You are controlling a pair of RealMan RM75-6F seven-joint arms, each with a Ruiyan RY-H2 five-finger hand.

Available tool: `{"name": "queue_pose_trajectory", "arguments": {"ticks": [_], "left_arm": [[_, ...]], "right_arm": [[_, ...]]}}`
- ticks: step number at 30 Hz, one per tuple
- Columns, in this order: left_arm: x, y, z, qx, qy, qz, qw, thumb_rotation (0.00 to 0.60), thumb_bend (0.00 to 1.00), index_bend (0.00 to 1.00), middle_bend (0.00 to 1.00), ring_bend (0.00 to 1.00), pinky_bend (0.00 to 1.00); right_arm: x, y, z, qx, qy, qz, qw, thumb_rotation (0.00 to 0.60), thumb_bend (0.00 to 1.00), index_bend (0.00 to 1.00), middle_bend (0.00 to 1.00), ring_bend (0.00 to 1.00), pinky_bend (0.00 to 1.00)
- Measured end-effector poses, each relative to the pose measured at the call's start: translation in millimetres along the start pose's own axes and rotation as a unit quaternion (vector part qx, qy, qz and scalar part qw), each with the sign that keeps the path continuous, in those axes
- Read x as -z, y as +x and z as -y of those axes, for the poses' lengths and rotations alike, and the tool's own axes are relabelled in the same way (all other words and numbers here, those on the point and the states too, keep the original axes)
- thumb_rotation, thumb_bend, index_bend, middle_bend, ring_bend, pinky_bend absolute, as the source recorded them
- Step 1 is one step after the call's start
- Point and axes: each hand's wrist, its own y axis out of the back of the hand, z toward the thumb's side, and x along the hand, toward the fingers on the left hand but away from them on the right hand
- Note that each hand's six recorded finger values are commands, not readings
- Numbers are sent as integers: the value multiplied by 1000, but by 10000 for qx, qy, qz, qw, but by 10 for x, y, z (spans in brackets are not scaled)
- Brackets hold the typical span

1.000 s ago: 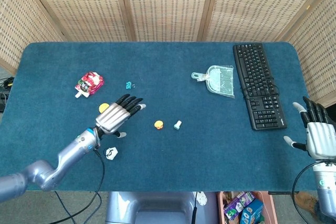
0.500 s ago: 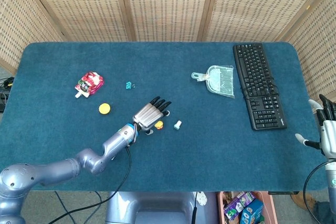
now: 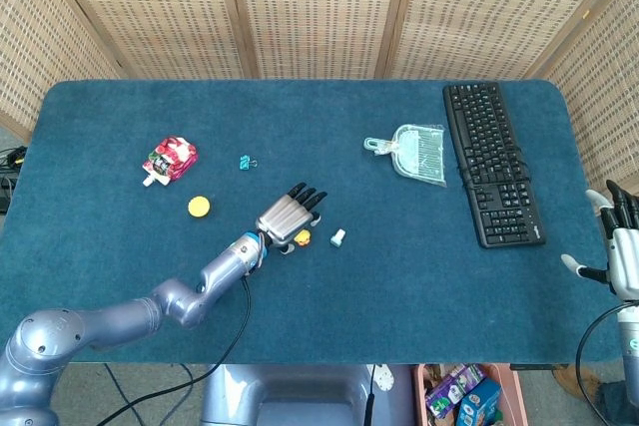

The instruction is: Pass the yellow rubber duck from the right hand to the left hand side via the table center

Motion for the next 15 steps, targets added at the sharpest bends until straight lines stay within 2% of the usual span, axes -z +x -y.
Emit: {"name": "queue_pose_trajectory", "arguments": {"ticks": [8, 15], "left_arm": [[-12, 21, 28, 9, 0, -3, 10000, 600, 227, 448, 0, 0, 0], [-26, 47, 38, 11, -35, -21, 10000, 600, 239, 569, 0, 0, 0]], "right_arm": [[9, -2, -10, 11, -32, 8, 10000, 600, 0, 24, 0, 0, 0], [16, -7, -3, 0, -43, 18, 10000, 600, 0, 24, 0, 0, 0]]}}
